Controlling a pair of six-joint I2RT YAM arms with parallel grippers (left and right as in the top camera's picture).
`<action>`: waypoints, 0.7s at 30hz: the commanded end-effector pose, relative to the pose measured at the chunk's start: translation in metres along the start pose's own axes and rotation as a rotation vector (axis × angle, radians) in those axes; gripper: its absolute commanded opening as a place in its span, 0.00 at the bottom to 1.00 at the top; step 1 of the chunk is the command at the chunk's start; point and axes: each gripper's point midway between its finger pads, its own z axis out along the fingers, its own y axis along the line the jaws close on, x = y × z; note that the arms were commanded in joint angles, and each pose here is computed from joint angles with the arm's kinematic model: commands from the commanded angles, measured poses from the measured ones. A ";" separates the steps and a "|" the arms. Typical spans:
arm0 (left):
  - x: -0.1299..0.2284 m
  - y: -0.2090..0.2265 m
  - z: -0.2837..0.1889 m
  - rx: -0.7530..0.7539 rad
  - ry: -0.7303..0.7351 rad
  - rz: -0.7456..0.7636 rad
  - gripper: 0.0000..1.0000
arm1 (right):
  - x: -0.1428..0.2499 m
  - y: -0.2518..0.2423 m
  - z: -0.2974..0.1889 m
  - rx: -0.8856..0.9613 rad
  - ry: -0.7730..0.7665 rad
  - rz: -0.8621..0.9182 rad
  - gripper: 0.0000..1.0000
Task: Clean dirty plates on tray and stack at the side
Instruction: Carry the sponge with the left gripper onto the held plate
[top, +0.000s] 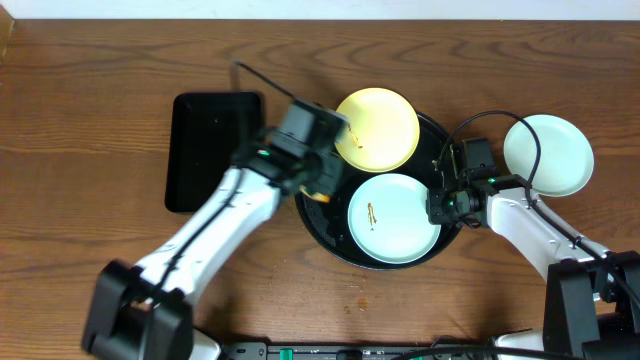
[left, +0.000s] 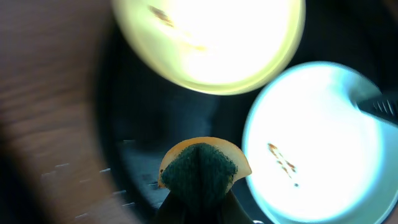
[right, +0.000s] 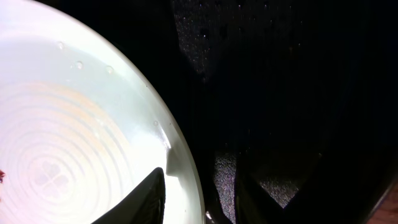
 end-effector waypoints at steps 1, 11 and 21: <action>0.008 -0.023 0.024 0.031 0.054 0.032 0.07 | 0.005 0.000 0.003 0.007 0.015 -0.004 0.34; 0.028 -0.069 0.066 0.085 0.112 0.137 0.08 | 0.005 0.000 0.003 0.007 0.015 -0.004 0.31; 0.011 -0.096 0.074 0.118 0.017 0.211 0.07 | 0.005 0.000 0.003 0.007 0.015 -0.003 0.31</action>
